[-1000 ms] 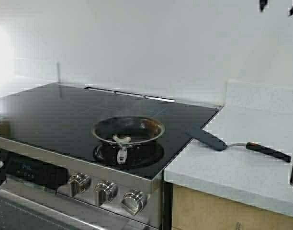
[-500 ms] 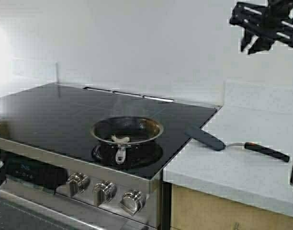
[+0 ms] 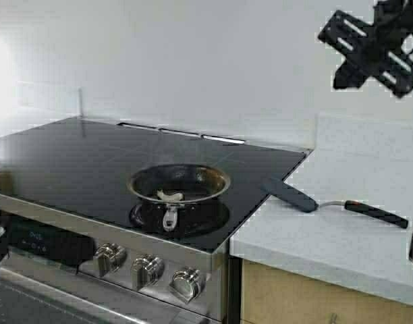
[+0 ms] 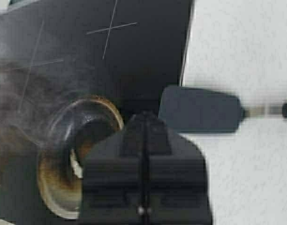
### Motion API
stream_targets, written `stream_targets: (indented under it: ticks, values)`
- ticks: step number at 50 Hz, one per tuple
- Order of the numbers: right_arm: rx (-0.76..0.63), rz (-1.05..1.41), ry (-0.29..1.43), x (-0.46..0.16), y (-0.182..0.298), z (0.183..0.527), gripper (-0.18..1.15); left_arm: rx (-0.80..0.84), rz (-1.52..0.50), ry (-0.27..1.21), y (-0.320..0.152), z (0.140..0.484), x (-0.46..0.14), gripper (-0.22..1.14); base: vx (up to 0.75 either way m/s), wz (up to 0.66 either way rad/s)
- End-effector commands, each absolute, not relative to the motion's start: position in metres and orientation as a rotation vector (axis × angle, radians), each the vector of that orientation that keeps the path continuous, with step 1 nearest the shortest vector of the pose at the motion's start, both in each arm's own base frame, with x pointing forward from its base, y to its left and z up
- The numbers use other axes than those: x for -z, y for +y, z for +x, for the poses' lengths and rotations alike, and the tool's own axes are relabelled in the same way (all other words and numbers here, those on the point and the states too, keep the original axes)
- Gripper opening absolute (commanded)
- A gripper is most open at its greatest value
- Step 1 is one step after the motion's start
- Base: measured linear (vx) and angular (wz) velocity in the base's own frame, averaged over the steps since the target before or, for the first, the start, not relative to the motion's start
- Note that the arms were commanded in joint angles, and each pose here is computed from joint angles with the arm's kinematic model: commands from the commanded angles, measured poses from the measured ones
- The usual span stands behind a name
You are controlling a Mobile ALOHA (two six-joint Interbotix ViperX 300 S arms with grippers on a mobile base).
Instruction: Add oil to the pan and cook the shrimp and serve it
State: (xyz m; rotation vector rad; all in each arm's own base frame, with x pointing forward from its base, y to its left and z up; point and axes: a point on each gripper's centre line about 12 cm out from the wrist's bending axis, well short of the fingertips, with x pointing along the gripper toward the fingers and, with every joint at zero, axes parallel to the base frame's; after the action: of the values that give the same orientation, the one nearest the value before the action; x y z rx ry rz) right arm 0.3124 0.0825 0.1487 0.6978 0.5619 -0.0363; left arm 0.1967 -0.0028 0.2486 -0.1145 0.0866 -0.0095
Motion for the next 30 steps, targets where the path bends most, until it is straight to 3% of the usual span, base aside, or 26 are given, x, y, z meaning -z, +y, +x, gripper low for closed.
stream_targets:
  ticks: [1,15,30]
  values:
    - [0.056,0.773,0.516,-0.147,0.089,0.302,0.07,0.01,-0.112,0.073,-0.003,0.199,-0.254,0.03,0.0,0.0]
    - [0.049,0.782,0.572,-0.119,0.116,0.284,0.09,0.01,-0.112,0.073,-0.003,0.199,-0.254,0.03,0.0,0.0]
    - [0.207,0.851,0.54,-0.076,0.132,0.264,0.08,0.01,-0.113,0.071,-0.003,0.198,-0.254,0.03,0.0,0.0]
